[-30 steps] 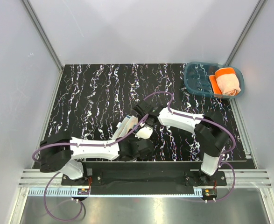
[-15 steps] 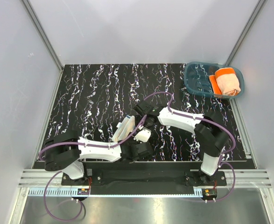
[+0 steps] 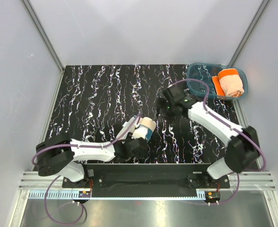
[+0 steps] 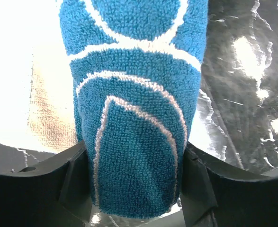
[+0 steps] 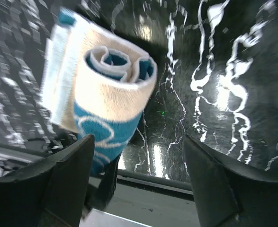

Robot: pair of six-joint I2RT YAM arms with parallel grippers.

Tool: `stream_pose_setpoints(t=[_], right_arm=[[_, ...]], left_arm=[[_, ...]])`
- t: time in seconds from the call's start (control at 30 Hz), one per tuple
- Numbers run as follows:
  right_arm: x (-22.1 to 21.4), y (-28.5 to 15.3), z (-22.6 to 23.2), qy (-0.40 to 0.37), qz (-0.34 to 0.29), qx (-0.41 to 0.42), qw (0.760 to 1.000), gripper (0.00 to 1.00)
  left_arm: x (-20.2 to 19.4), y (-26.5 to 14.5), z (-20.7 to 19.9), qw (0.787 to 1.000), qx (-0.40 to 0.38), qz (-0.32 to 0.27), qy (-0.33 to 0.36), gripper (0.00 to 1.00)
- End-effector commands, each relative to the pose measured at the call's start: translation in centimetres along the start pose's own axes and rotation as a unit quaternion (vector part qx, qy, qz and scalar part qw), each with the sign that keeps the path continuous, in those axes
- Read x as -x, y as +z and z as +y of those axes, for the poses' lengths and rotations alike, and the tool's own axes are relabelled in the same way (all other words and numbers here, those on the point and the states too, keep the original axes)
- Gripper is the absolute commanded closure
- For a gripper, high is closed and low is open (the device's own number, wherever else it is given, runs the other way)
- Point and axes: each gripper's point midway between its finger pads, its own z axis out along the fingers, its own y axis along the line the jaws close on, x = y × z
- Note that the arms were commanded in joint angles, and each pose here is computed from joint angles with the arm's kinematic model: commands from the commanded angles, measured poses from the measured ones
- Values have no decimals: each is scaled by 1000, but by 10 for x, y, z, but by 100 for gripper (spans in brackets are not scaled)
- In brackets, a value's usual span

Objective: Roll the towels
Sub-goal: Roll the towel

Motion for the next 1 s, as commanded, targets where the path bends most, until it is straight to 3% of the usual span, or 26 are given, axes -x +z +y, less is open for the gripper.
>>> stream_pose_setpoints(t=[0.0, 0.13, 0.27, 0.4, 0.63, 0.9, 0.97], right_arm=[[7, -26, -5, -12, -33, 11, 999, 17], [-6, -20, -9, -4, -18, 20, 1000, 17], [-24, -20, 9, -4, -5, 110, 994, 17], [-31, -29, 22, -8, -31, 191, 981, 15], [-42, -29, 26, -2, -46, 255, 966, 12], [-46, -6, 29, 0, -34, 267, 963, 12], [-46, 0, 27, 1, -35, 261, 965, 12]], left_arm=[[-7, -2, -5, 998, -56, 21, -22, 39], [3, -1, -11, 996, -83, 19, -36, 43], [15, -4, -20, 988, -141, 21, -59, 44], [29, -16, -38, 961, -255, 34, -102, 42], [32, -9, -41, 930, -316, 105, -157, 38], [40, -14, -51, 872, -410, 142, -228, 35], [40, -13, -46, 867, -413, 145, -240, 35]])
